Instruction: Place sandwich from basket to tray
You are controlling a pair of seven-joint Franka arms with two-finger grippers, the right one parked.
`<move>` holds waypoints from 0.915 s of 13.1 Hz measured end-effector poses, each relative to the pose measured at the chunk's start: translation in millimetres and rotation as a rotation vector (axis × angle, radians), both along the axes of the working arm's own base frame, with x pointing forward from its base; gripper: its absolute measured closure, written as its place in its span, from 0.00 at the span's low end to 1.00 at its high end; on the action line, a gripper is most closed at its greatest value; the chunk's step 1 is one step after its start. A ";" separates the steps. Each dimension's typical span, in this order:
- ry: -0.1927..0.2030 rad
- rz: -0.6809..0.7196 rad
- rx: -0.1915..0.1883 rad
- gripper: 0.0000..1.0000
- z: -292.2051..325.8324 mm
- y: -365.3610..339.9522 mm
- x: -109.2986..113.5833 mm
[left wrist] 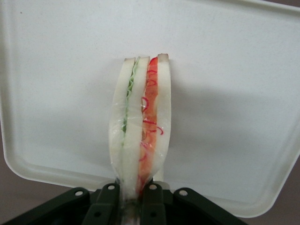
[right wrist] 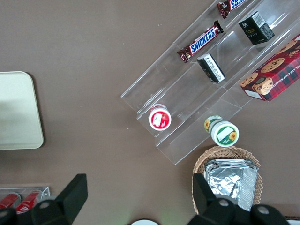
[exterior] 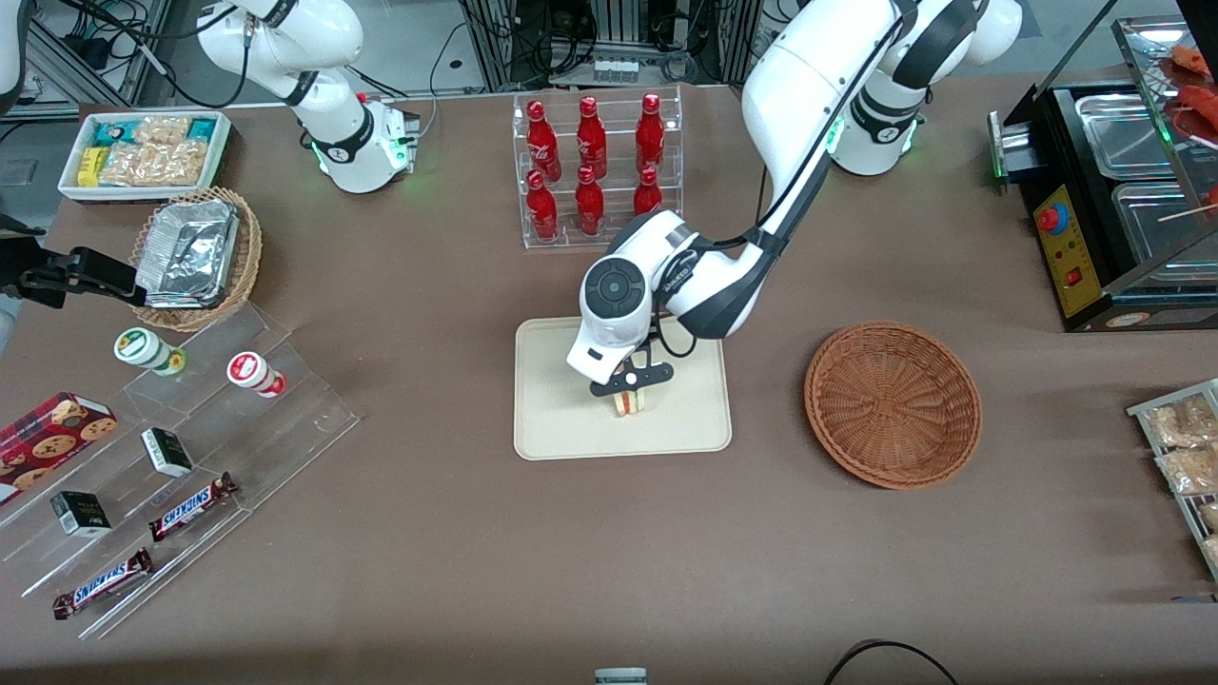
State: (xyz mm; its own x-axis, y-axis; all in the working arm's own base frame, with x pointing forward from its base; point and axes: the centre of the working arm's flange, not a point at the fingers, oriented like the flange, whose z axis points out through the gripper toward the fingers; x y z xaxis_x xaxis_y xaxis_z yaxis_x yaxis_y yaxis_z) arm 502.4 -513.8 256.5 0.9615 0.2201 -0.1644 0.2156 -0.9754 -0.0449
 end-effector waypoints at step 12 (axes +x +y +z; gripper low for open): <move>-0.059 0.027 0.005 0.00 40.6 -3.1 19.0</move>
